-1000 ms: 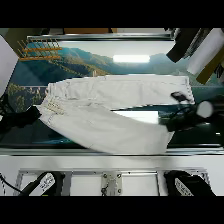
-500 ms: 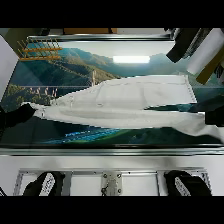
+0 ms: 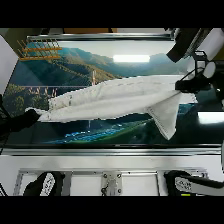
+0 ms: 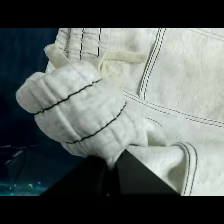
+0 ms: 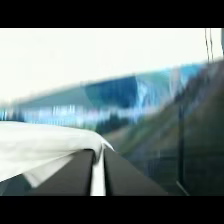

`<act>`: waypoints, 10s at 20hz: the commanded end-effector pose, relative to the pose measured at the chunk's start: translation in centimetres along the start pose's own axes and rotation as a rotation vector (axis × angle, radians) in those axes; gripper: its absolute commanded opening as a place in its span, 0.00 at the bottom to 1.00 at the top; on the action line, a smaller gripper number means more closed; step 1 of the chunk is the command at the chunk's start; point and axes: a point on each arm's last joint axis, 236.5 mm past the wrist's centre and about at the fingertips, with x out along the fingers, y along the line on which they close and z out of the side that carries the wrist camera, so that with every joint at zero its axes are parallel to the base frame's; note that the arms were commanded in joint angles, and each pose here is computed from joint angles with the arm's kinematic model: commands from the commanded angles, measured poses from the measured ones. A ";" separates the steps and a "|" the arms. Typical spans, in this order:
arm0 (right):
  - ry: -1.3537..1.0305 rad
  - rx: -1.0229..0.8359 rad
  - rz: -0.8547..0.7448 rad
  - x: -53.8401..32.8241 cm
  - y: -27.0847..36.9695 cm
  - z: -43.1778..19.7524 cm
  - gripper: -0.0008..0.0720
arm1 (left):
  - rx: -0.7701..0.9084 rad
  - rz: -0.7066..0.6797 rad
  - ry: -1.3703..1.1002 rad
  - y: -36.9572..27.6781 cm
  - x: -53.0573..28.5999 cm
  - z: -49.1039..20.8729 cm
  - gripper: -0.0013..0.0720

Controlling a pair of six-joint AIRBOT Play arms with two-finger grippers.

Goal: Fold the clothes and pants, and hang the long-sleeved shirts on hangers.

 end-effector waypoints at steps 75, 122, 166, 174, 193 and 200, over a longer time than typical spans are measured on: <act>-0.022 0.688 0.230 13.0 -7.2 -11.9 0.04 | -0.040 -0.010 0.063 0.3 1.2 -0.1 0.05; 0.045 0.576 -0.001 1.6 -10.6 -12.1 0.81 | 0.060 0.215 0.327 9.0 1.1 -10.5 0.05; 0.222 0.867 -0.032 2.8 -15.4 -25.9 0.72 | 0.061 0.217 0.320 9.1 1.1 -10.4 0.05; 0.240 1.004 0.143 5.1 -12.1 -30.7 0.72 | 0.061 0.218 0.318 9.1 1.1 -10.3 0.05; 0.264 0.994 0.145 8.0 -11.6 -31.9 0.71 | 0.060 0.217 0.318 9.1 1.1 -10.3 0.05; 0.294 0.965 0.156 7.0 -11.5 -31.9 0.04 | 0.064 0.223 0.300 9.2 1.2 -9.9 0.05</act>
